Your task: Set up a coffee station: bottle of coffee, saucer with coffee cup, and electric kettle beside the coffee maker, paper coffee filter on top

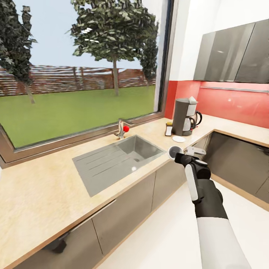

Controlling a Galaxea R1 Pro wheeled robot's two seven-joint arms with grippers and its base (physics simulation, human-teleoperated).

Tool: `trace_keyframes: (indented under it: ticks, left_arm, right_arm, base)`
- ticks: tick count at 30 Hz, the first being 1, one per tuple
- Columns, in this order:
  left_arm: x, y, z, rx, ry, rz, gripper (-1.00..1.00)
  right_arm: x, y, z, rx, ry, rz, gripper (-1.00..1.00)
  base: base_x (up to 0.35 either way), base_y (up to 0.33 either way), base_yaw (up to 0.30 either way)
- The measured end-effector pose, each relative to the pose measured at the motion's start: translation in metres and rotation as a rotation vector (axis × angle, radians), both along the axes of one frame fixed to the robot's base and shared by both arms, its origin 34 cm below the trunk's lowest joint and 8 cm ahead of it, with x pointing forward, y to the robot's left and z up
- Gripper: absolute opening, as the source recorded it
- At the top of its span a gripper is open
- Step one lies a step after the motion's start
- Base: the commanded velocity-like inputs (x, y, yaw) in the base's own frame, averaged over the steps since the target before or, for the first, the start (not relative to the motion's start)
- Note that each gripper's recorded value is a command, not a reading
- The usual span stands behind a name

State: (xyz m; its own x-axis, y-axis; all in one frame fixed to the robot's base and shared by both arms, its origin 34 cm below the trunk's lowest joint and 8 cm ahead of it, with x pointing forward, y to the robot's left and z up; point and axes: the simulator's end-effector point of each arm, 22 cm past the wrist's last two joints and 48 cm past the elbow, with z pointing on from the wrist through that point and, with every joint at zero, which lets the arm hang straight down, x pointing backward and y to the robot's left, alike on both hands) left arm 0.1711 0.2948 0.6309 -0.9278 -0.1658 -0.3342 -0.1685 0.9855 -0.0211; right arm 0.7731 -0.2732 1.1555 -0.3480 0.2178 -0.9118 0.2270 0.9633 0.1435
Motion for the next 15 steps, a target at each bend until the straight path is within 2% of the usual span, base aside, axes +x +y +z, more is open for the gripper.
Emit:
trace_keyframes:
  ticks: [15]
  left_arm:
    - [0.0001, 0.0013, 0.0001, 0.002, 0.0, 0.001, 1.0]
  right_arm:
    - [-0.0002, -0.0001, 0.0, -0.001, 0.0, 0.0, -1.0]
  base:
    - [0.214, -0.267, 0.0]
